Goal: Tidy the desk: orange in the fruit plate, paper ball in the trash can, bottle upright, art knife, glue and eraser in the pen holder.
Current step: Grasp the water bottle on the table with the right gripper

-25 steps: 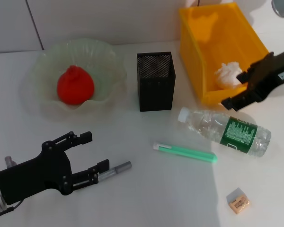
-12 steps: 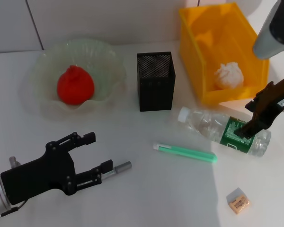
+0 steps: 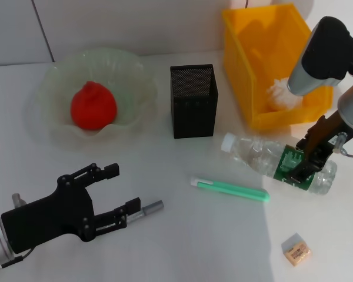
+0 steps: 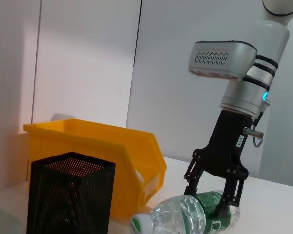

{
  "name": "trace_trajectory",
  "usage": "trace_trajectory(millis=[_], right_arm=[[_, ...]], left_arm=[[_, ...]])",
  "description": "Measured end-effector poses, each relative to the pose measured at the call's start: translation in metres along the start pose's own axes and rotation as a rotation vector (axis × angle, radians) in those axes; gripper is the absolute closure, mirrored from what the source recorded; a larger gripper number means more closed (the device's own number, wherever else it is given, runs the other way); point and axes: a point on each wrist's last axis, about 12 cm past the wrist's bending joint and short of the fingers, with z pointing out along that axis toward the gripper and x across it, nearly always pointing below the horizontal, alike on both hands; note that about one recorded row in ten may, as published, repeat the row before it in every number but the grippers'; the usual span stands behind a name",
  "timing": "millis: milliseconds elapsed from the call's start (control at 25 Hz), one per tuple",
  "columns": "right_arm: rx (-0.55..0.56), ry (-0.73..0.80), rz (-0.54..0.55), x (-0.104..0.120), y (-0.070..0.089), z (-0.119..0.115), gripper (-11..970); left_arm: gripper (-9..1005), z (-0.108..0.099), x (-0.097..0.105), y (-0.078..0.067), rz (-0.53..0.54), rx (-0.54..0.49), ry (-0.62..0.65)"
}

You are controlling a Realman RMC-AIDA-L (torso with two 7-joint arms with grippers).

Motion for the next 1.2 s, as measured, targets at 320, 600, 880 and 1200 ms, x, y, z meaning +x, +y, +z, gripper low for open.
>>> trace_trajectory(millis=[320, 600, 880, 1200], right_arm=[[-0.007, 0.02, -0.014, -0.006, 0.003, 0.017, 153], [-0.006, 0.016, 0.002, -0.008, 0.004, 0.017, 153], [-0.002, 0.012, 0.008, -0.008, 0.003, 0.017, 153], [-0.007, 0.015, 0.011, -0.007, 0.003, 0.019, 152]], left_arm=[[184, 0.001, -0.001, 0.001, 0.004, 0.005, 0.002], [184, 0.002, -0.001, 0.001, 0.005, 0.007, 0.002], [183, 0.002, -0.001, 0.001, 0.006, 0.008, 0.003], [184, 0.003, -0.002, 0.001, 0.008, 0.011, 0.002]])
